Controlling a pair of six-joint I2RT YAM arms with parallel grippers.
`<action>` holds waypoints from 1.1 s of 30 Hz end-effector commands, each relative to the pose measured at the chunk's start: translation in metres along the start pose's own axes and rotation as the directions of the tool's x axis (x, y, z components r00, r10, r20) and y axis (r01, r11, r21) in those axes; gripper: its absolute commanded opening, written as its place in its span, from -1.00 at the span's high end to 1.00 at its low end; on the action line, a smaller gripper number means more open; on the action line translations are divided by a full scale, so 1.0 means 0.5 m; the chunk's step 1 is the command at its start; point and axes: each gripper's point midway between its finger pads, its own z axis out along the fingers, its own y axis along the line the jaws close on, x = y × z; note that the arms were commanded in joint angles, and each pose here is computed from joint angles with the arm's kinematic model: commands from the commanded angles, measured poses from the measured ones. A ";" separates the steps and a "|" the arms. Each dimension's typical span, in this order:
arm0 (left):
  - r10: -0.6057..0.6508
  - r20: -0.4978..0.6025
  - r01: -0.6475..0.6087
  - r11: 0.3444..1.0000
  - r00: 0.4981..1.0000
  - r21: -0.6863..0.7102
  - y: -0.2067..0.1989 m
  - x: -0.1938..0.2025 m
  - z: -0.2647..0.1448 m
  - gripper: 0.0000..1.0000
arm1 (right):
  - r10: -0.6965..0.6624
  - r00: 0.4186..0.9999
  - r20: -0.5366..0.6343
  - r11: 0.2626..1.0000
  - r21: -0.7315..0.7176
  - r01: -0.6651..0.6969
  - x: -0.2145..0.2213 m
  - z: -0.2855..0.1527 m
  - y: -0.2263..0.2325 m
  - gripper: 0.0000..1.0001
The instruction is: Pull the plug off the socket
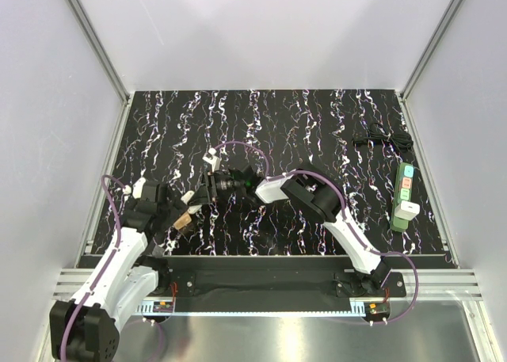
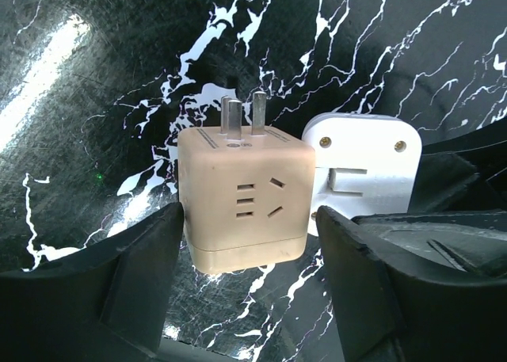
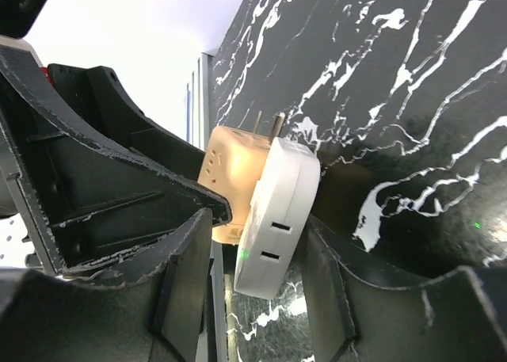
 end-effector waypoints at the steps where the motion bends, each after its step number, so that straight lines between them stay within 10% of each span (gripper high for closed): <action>1: -0.002 0.042 0.001 1.000 0.999 0.020 -0.010 -0.021 -0.006 -0.47 | -0.035 0.999 -0.001 0.998 -0.048 0.035 -0.009 0.012 0.024 -0.07; 12: 0.010 0.037 -0.010 1.000 0.999 -0.017 0.007 -0.014 0.006 -0.33 | -0.029 1.000 -0.006 0.998 -0.049 0.028 -0.007 0.014 0.022 -0.07; 33: 0.016 0.016 -0.015 0.999 1.000 -0.037 0.016 -0.005 0.013 1.00 | 0.012 1.000 0.012 1.000 -0.023 -0.012 -0.009 0.026 0.000 0.14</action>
